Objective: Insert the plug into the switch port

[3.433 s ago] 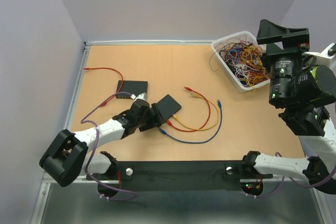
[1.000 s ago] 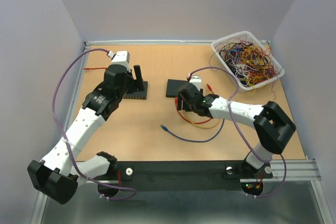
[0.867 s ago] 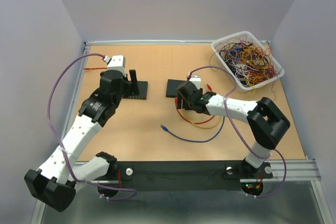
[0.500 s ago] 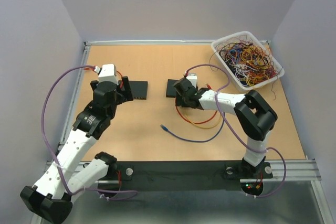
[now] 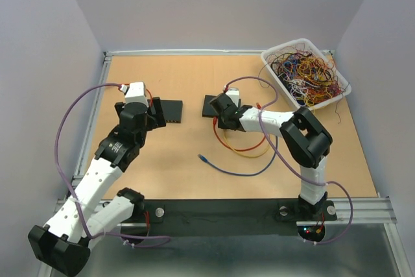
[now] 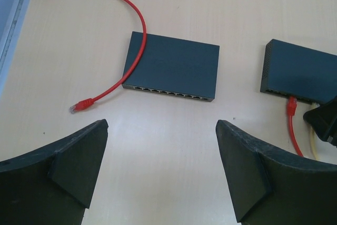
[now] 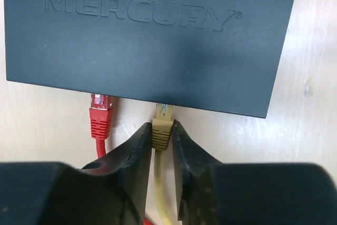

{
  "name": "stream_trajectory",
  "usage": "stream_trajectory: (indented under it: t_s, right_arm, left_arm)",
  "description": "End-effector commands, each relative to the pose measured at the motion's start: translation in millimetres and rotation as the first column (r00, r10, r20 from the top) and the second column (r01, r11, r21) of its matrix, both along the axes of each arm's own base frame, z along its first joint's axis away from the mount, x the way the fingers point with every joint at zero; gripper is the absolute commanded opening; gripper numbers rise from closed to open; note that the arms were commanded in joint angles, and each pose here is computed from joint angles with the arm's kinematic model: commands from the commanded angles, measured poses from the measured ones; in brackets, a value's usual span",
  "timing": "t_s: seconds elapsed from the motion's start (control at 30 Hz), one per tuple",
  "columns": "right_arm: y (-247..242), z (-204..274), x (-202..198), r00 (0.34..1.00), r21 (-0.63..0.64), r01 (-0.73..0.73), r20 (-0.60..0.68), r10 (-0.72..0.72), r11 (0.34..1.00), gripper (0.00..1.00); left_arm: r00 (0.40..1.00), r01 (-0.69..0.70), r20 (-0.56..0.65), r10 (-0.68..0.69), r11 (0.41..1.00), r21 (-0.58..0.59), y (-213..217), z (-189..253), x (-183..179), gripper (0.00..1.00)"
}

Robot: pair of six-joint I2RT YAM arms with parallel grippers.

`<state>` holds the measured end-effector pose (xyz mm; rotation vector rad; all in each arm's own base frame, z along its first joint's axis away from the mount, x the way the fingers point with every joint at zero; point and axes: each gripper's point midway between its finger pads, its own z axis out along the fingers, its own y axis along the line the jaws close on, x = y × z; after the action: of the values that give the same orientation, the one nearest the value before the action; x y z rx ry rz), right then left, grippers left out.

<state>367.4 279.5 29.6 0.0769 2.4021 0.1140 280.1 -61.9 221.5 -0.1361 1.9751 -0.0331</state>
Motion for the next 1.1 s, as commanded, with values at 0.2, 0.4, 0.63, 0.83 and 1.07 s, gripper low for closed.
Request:
stream_trajectory:
  t_s: [0.2, 0.4, 0.63, 0.83, 1.07]
  right_arm:
    - [-8.6, -17.0, 61.1, 0.998, -0.025, 0.054, 0.02, -0.053, 0.998, 0.21]
    - [-16.7, -12.2, 130.0, 0.992, -0.01, 0.103, 0.078, -0.102, 0.995, 0.22]
    - [-12.8, 14.3, 191.0, 0.984, -0.043, 0.072, 0.165, -0.064, 0.996, 0.6]
    - [-26.9, 15.0, 151.2, 0.994, -0.046, 0.042, 0.098, -0.037, 0.998, 0.78]
    - [-37.6, 52.8, 104.9, 0.992, 0.046, -0.015, 0.129, 0.009, 0.999, 1.0]
  left_arm:
    - [1.0, -0.005, 0.014, 0.005, 1.0, -0.004, -1.7, -0.8, 7.7, 0.95]
    - [1.0, -0.013, 0.003, 0.013, 1.0, 0.004, -0.5, -4.4, 8.6, 0.95]
    - [1.0, -0.005, -0.026, 0.005, 1.0, 0.015, -3.4, -13.1, 10.8, 0.95]
    - [0.999, -0.01, -0.045, 0.011, 1.0, 0.022, -3.6, -17.8, 13.7, 0.95]
    - [0.997, -0.021, -0.069, 0.023, 0.999, 0.025, -0.3, -25.8, 22.0, 0.96]
